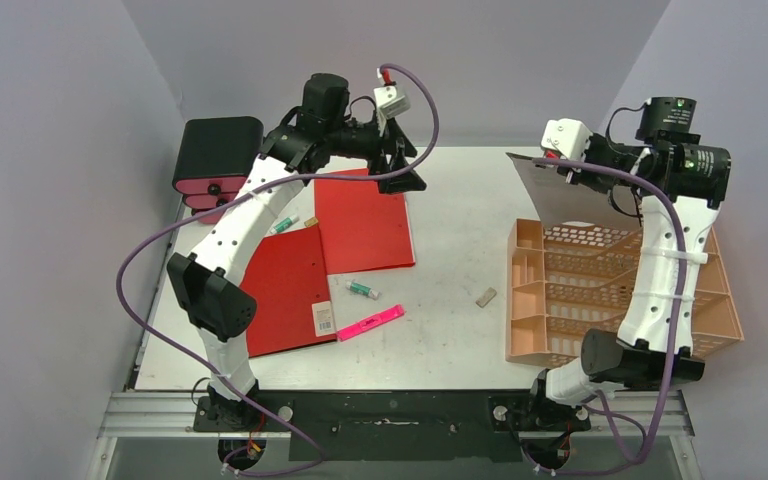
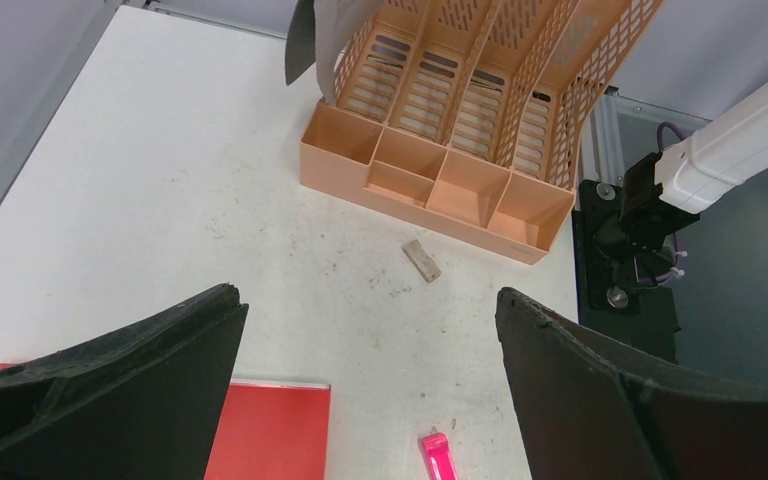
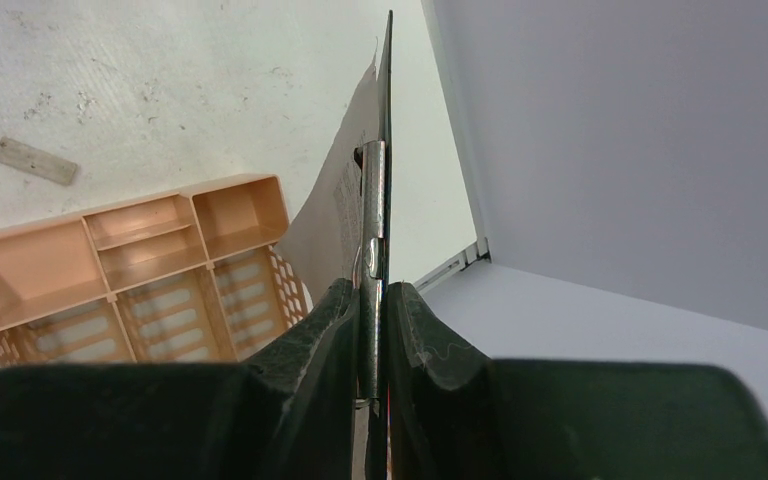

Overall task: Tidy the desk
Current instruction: Place the folder in the storage box.

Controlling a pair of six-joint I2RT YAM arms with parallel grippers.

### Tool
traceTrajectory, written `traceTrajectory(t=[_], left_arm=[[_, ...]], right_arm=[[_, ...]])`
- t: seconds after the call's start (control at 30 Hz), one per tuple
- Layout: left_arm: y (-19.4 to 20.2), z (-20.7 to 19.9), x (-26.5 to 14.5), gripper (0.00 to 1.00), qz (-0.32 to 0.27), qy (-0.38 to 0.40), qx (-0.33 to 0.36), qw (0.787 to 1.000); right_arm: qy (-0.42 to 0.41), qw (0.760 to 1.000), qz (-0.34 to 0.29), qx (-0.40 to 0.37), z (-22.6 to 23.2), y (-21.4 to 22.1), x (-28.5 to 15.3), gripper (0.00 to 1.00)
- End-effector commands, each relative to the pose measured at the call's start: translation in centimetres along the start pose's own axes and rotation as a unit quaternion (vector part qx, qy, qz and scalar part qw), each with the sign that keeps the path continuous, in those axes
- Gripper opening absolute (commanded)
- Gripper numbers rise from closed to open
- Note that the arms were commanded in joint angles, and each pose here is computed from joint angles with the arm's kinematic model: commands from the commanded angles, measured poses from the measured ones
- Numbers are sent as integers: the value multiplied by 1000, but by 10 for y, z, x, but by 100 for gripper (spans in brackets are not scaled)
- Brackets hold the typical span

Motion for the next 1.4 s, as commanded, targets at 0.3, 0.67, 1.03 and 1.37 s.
traceTrajectory(t=[0.3, 0.67, 1.03, 1.37], left_arm=[[-66, -33, 33, 96, -67, 80, 123, 987], [-75, -25, 98, 96, -140, 221, 139, 955], [-41, -15, 148, 96, -124, 241, 148, 951], [-27, -28, 177, 85, -125, 255, 146, 948]], right_arm=[[20, 1000, -10, 7, 19, -24, -20, 5], [18, 1000, -4, 24, 20, -21, -19, 5], [20, 999, 6, 36, 23, -19, -22, 5], [37, 999, 11, 27, 23, -27, -35, 5]])
Point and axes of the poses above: each gripper's point midway between its finger pads, its own x axis out along the fingers, its own z axis along the line the jaws close on, y = z × x, the point moved 2 cm from there along -x, back along the fingers, and after that the axes turned 15 degrees about -x, right-handed, at the moved point
